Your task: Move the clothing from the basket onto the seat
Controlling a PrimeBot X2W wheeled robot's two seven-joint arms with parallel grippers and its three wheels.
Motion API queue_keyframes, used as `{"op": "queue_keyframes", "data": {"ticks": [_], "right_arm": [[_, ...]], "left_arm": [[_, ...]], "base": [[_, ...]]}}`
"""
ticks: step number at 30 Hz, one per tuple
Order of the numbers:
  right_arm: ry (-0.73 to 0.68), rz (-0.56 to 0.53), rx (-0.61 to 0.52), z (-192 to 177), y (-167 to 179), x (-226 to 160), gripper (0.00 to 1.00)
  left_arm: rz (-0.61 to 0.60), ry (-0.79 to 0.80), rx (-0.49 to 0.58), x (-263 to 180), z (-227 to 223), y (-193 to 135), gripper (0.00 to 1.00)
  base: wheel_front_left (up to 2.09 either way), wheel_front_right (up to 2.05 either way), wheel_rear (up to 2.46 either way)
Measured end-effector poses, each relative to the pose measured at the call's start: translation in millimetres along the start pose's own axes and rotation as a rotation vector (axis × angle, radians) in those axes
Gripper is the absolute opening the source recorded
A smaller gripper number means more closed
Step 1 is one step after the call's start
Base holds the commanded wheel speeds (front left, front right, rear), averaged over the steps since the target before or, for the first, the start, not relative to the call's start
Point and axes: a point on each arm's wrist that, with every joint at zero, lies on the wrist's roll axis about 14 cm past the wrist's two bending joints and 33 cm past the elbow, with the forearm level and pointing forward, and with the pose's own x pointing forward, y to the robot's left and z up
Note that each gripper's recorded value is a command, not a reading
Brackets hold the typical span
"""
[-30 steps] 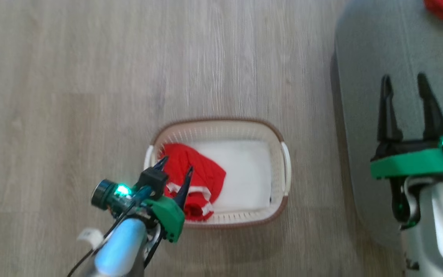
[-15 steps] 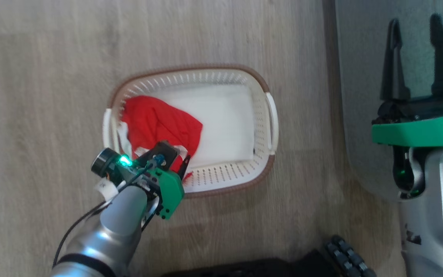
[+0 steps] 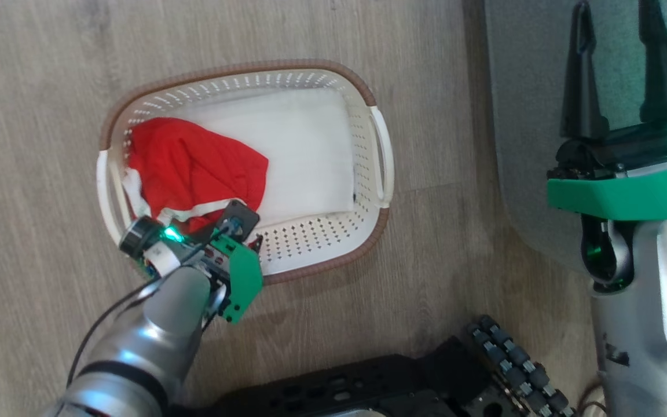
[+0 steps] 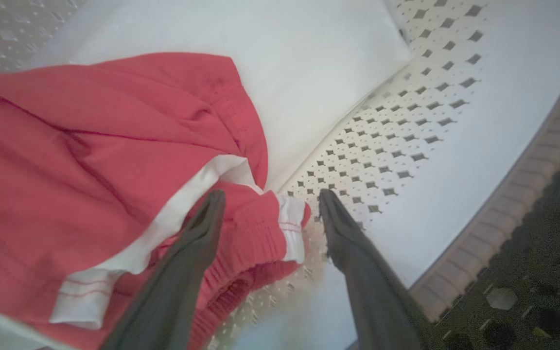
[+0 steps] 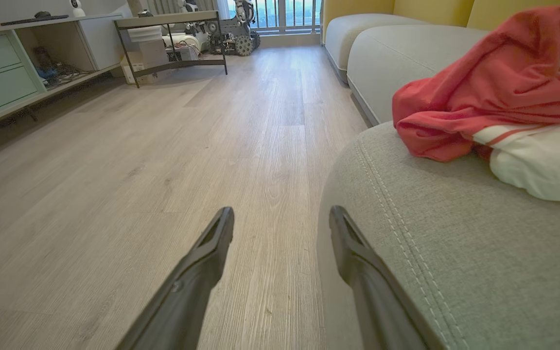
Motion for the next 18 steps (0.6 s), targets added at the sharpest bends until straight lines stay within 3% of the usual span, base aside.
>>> {"op": "queue_keyframes", "data": {"ticks": [13, 14, 15, 18], "right_arm": [[0.018, -0.007, 0.014, -7, -4, -2, 1.0], [0.018, -0.009, 0.012, -6, -5, -2, 1.0], [0.017, -0.01, 0.011, -6, -6, -3, 1.0], [0.012, -0.013, 0.017, -3, -6, -3, 1.0]], "left_arm": [[-0.028, 0.177, 0.066, 15, -23, -1, 1.0], [-0.03, 0.204, 0.077, 15, -27, -1, 0.72], [-0.03, 0.22, 0.081, 15, -29, -1, 0.57], [-0.026, 0.229, 0.089, 14, -29, 1, 0.26]], "base": [[0.0, 0.0, 0.0], [0.0, 0.0, 0.0], [0.0, 0.0, 0.0], [0.0, 0.0, 0.0]]}}
